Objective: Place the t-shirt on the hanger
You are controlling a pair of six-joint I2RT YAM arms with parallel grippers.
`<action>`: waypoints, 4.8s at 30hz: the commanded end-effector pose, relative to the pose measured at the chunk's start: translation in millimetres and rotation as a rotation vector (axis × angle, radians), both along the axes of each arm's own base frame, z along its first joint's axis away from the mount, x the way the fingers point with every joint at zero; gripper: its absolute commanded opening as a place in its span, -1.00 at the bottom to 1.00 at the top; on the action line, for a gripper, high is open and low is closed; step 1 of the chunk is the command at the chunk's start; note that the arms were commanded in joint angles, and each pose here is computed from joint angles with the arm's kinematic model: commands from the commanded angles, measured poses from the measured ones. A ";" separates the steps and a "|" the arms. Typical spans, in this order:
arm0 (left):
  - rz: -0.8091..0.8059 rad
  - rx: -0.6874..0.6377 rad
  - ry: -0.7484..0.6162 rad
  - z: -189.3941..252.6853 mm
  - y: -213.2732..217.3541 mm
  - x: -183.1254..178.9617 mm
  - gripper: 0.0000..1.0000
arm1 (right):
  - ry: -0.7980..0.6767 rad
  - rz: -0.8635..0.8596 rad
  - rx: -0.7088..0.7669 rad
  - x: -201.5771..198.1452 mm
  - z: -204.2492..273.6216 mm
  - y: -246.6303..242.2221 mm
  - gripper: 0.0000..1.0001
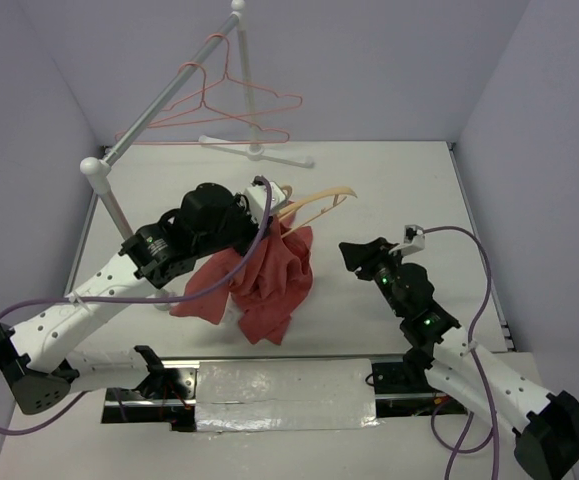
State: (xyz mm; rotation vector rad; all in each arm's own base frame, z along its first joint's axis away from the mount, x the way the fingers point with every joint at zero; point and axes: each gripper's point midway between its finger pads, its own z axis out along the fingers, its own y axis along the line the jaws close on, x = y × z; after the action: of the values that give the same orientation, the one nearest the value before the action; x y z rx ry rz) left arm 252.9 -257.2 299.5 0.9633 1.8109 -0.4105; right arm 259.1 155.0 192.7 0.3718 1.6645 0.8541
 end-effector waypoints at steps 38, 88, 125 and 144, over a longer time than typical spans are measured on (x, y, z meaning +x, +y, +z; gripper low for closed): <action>-0.047 -0.170 -0.090 40.4 -21.7 -3.9 -1.00 | 0.050 0.144 0.114 5.8 -11.1 93.4 -0.72; -0.388 -0.016 0.011 -15.4 -77.4 -52.1 -1.00 | -0.247 0.417 -0.364 -24.0 137.0 15.0 -1.00; -0.746 -0.225 0.168 -46.0 -103.5 -90.1 -1.00 | -0.626 0.831 -0.416 -81.3 136.5 68.4 0.28; -0.203 -0.156 0.048 10.1 -59.3 -11.6 0.08 | -0.565 0.592 -0.462 -60.4 168.3 47.3 -1.00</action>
State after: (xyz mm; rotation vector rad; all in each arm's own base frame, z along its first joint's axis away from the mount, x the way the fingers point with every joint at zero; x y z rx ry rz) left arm 218.3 -340.4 262.0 1.2185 1.7146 -0.8383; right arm 189.8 222.7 334.9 -0.7790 1.4009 0.9782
